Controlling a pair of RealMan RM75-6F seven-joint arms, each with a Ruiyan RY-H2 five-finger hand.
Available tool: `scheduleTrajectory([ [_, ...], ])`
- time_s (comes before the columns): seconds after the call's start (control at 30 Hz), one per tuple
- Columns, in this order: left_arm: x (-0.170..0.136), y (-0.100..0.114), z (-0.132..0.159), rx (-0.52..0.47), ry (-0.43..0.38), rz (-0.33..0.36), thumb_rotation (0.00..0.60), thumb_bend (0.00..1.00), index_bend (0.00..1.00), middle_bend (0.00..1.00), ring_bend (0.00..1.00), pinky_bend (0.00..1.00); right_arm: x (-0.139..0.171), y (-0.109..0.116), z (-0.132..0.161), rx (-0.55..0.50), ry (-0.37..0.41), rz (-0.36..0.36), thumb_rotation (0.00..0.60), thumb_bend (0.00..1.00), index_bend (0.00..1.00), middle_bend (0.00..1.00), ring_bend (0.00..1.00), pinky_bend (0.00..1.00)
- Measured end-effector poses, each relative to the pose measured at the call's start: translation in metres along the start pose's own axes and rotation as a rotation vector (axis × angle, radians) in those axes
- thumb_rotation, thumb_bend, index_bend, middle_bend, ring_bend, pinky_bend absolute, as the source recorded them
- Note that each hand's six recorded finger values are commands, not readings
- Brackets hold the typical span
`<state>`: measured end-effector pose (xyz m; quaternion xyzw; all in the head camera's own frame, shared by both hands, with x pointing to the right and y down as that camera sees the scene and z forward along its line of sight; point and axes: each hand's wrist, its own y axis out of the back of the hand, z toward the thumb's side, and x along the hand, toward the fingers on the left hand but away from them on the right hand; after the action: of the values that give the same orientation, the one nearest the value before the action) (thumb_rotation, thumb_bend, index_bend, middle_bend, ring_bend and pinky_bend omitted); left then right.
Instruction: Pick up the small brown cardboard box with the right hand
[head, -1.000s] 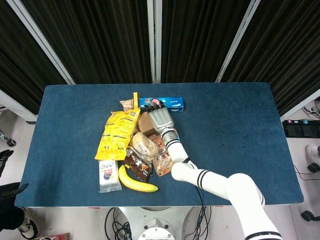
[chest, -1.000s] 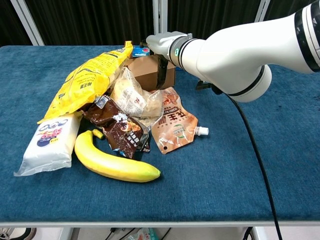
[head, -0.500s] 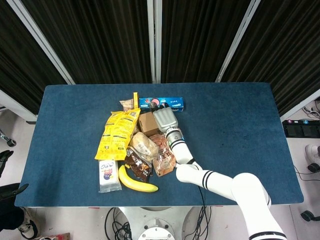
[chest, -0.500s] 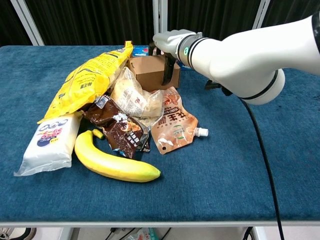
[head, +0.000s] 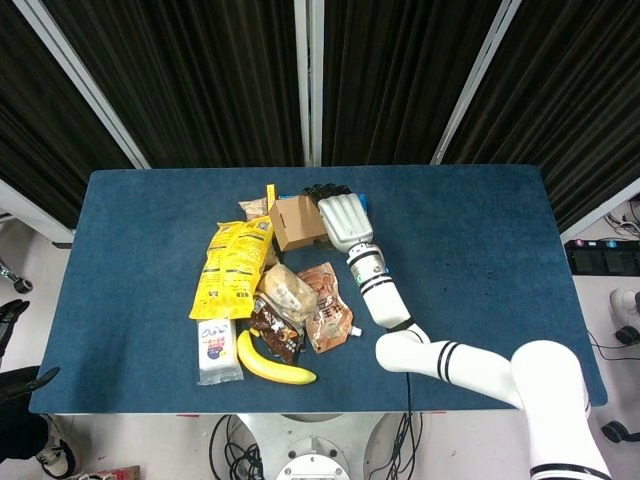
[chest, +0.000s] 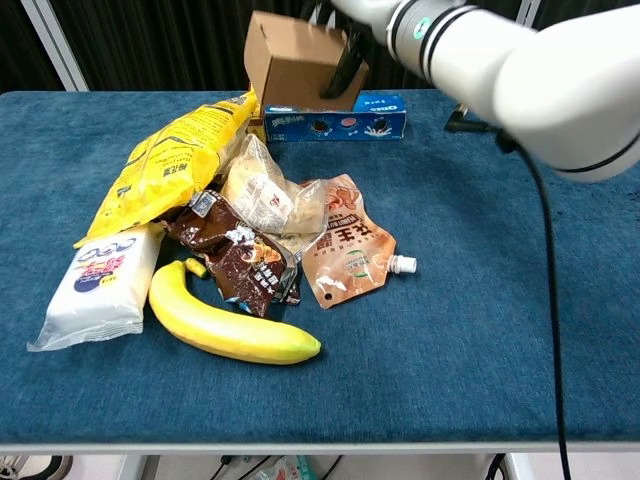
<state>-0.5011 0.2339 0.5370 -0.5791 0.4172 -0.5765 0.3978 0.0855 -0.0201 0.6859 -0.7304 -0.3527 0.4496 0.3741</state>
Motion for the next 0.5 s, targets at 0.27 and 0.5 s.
scheduleTrajectory([
  [0.27, -0.002, 0.002, 0.005, -0.002, -0.013, 0.009, 0.452, 0.0, 0.12, 0.11, 0.12, 0.24, 0.047, 0.058, -0.025, -0.272, 0.047, -0.113, 0.6, 0.3, 0.83, 0.73, 0.6, 0.24],
  [0.5, -0.005, 0.003, 0.002, 0.005, -0.008, 0.008, 0.455, 0.0, 0.12, 0.11, 0.12, 0.24, 0.083, 0.079, -0.056, -0.448, 0.068, -0.162, 0.6, 0.3, 0.83, 0.73, 0.6, 0.24],
])
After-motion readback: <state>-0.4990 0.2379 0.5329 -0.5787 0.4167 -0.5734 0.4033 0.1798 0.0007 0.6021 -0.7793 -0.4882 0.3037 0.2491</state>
